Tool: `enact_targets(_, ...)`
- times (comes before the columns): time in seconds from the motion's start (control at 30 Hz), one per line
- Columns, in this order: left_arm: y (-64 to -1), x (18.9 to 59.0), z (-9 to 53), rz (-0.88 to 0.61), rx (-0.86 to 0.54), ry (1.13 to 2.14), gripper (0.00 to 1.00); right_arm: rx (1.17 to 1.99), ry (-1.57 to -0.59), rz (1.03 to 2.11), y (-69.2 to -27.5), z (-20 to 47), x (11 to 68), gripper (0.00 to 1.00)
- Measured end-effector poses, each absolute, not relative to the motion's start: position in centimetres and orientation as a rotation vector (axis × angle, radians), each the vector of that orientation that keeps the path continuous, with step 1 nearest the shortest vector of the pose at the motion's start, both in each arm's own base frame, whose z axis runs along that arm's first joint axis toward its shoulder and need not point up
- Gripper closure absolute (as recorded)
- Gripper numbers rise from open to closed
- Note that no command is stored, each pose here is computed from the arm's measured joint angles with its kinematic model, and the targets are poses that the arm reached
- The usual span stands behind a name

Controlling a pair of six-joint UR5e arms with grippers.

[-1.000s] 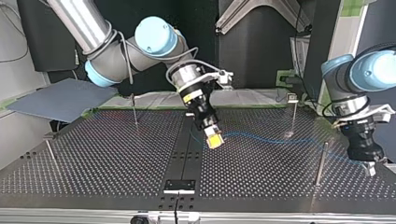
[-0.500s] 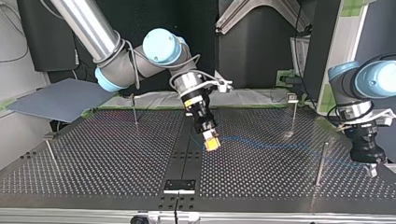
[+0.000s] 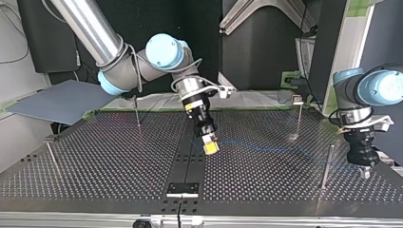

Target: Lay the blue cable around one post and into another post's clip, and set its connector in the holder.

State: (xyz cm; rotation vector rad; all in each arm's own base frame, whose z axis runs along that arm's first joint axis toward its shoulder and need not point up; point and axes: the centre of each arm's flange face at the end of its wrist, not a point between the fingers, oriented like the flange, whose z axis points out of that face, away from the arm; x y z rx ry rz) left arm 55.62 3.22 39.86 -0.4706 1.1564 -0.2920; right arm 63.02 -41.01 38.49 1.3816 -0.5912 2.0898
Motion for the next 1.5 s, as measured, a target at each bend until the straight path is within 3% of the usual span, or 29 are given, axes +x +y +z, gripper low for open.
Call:
enact_targets(0.93,1.5,57.2,36.9,-0.324,-0.414,1.259,1.0,1.39,-0.678,1.948,-43.8,37.1,60.7,1.0)
enact_targets(0.97,1.4,57.2,36.9,-0.324,-0.413,1.259,0.48,1.392,-0.678,1.947,-43.8,37.0,60.7,1.0)
enact_targets(1.0,1.4,57.2,36.9,-0.324,-0.412,1.26,0.27,1.392,-0.679,1.946,-43.8,37.0,60.7,1.0)
enact_targets(1.03,1.2,57.2,36.9,-0.324,-0.413,1.264,0.27,1.393,-0.679,1.946,-43.8,37.0,60.7,1.0)
enact_targets(1.1,1.1,57.1,36.7,-0.321,-0.418,1.271,0.0,1.395,-0.68,1.944,-43.8,37.0,60.7,1.0)
enact_targets(1.5,1.0,56.7,36.2,-0.273,-0.488,1.288,0.0,1.427,-0.728,1.888,-44.5,35.8,59.9,1.0)
